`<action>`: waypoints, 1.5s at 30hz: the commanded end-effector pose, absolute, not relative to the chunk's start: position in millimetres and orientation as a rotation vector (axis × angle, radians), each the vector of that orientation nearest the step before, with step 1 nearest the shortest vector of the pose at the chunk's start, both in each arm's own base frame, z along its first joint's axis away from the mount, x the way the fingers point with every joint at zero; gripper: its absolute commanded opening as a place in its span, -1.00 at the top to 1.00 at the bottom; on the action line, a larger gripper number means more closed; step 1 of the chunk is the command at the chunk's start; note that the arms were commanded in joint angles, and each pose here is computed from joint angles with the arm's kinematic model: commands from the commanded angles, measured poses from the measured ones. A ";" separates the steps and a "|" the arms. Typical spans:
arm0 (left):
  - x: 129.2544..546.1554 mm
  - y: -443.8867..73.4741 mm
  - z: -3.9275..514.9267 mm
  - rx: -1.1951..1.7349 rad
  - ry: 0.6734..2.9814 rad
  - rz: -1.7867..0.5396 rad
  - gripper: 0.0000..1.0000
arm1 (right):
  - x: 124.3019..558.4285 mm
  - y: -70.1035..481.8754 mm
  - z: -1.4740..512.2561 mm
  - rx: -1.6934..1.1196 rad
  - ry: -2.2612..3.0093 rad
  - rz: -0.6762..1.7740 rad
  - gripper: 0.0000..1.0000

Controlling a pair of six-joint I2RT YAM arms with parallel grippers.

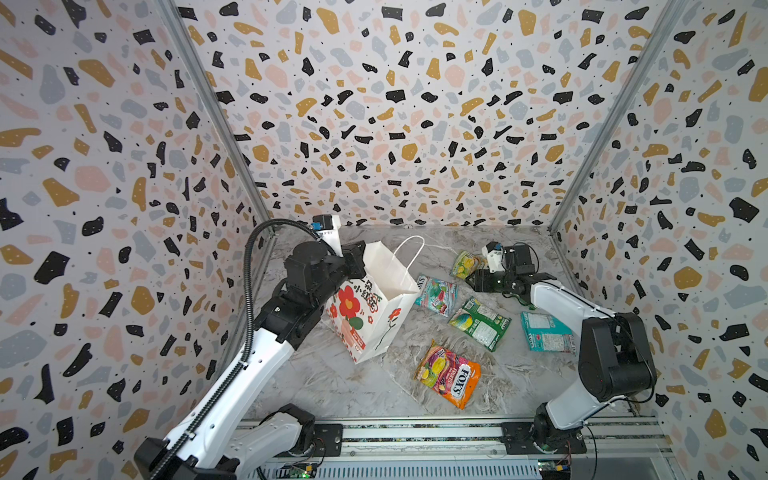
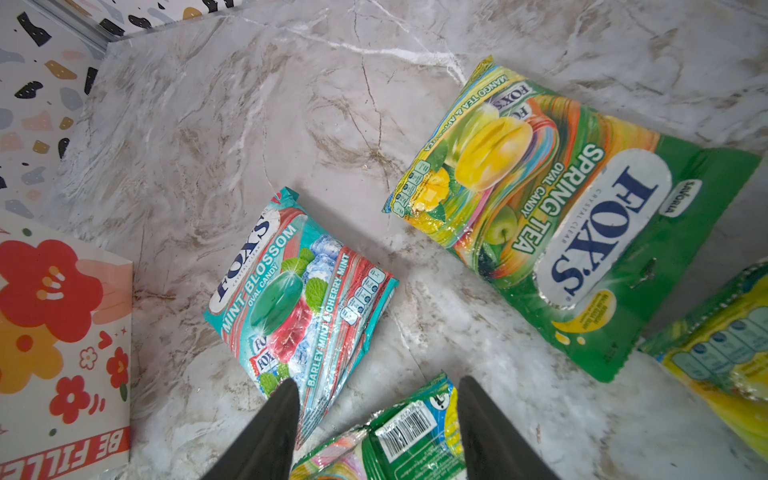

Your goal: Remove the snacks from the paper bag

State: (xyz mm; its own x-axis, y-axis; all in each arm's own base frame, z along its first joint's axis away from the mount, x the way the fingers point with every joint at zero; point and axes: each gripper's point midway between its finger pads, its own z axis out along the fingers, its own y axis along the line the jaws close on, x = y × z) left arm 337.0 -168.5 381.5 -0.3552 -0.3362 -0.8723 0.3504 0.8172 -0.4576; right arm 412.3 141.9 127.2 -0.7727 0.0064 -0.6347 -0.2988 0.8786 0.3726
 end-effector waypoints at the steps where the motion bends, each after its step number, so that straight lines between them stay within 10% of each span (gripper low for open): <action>1: 339.7 -179.9 427.7 0.096 1.674 -0.762 1.00 | 410.3 140.2 128.8 -0.217 2.385 0.617 -0.25; 35: 414.5 -155.0 368.4 0.028 1.788 -0.765 1.00 | 405.7 228.5 137.1 -0.384 2.321 0.998 -0.25; 37: 415.2 -151.1 368.9 0.028 1.792 -0.736 0.73 | 405.6 229.0 138.3 -0.386 2.318 0.996 -0.25; 43: 410.3 -137.0 386.5 0.048 1.780 -0.610 -0.97 | 407.4 218.0 143.0 -0.356 2.315 0.919 -0.25; 45: 406.1 -129.8 396.2 0.059 1.770 -0.549 -1.00 | 409.6 209.8 144.0 -0.329 2.315 0.868 -0.25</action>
